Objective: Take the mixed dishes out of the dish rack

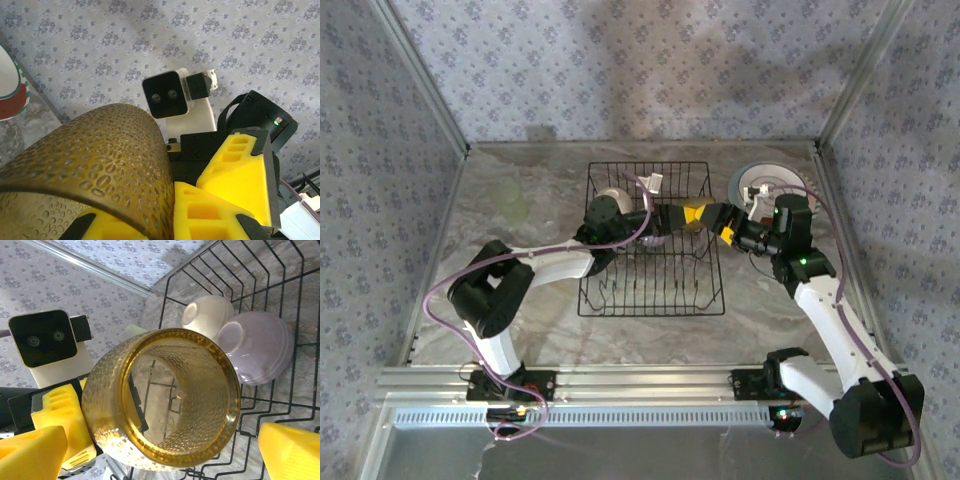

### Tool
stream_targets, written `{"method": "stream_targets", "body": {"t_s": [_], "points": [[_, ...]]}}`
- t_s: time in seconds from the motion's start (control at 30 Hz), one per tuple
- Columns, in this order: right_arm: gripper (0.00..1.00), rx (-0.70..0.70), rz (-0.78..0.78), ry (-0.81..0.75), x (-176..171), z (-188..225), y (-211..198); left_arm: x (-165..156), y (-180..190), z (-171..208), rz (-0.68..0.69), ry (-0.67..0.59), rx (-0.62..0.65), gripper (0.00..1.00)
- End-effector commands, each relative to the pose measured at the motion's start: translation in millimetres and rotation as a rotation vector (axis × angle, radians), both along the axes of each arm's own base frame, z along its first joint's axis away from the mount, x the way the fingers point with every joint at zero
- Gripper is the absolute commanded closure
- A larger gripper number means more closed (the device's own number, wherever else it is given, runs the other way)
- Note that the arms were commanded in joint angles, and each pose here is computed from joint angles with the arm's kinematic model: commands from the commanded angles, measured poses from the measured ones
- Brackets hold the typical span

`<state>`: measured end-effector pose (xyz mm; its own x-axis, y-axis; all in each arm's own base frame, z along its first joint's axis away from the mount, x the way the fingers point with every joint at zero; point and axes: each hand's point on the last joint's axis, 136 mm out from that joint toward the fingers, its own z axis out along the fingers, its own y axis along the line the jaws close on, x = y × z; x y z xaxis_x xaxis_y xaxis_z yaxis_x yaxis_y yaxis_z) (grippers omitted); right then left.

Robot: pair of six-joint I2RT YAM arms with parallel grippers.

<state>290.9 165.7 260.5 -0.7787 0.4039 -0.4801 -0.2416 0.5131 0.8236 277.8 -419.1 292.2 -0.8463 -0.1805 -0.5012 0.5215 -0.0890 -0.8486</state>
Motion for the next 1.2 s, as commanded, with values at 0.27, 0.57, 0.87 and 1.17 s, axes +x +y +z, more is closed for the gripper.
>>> {"method": "stream_targets", "body": {"t_s": [0.27,0.57,0.87,1.17], "points": [[0.0,-0.056,0.0,-0.068,-6.8,15.4,-1.2,-1.5,6.0,14.7,0.038,-0.058,0.016,1.0],[0.0,-0.061,0.002,-0.111,-10.7,24.9,-1.0,3.7,11.3,11.6,0.06,-0.054,0.039,1.0],[0.0,-0.102,-0.025,-0.134,-12.0,29.1,-7.3,3.8,21.3,15.4,0.099,-0.089,0.1,1.0],[0.01,-0.134,-0.075,-0.165,-13.6,35.7,-16.3,10.5,42.3,18.6,0.177,-0.107,0.181,1.0]]}}
